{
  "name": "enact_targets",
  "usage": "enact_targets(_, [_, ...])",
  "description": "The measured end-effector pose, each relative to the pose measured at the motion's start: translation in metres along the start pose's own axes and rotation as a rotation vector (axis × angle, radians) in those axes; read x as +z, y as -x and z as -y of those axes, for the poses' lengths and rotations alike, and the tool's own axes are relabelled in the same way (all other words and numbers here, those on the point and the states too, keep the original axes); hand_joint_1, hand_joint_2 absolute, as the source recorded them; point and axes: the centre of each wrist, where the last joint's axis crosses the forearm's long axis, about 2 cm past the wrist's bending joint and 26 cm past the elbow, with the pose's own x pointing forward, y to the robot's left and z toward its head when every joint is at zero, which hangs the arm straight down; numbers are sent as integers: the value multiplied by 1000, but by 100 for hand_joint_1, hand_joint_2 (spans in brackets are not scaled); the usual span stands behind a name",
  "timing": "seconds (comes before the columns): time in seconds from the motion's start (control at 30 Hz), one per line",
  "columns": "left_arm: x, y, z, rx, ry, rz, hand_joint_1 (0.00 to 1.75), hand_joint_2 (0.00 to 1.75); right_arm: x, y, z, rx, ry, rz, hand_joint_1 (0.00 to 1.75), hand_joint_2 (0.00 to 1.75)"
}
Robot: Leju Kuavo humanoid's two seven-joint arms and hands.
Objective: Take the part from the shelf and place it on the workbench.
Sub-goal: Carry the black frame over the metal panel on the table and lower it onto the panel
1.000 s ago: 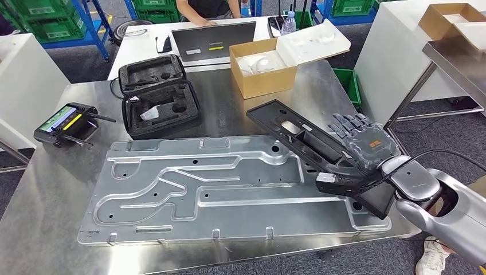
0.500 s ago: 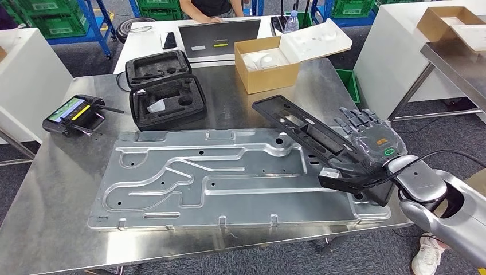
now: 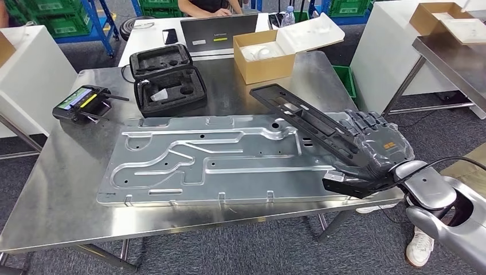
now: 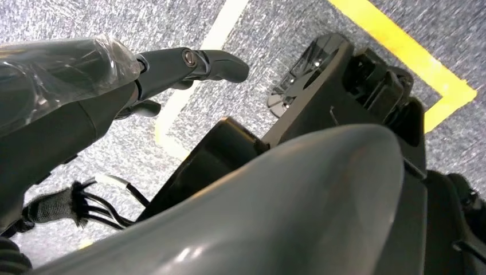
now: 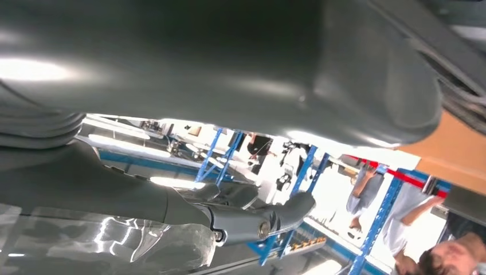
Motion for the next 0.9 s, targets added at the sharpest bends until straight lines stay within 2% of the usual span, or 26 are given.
enact_targets(0.5, [0,0,-1,12,-3,6,0,0,21,6,-5,-49,7,-27,0,0])
enact_targets(0.9, [1,9,6,38,2,-6,0,0,64,13,-68,-237,-138,-69,0,0])
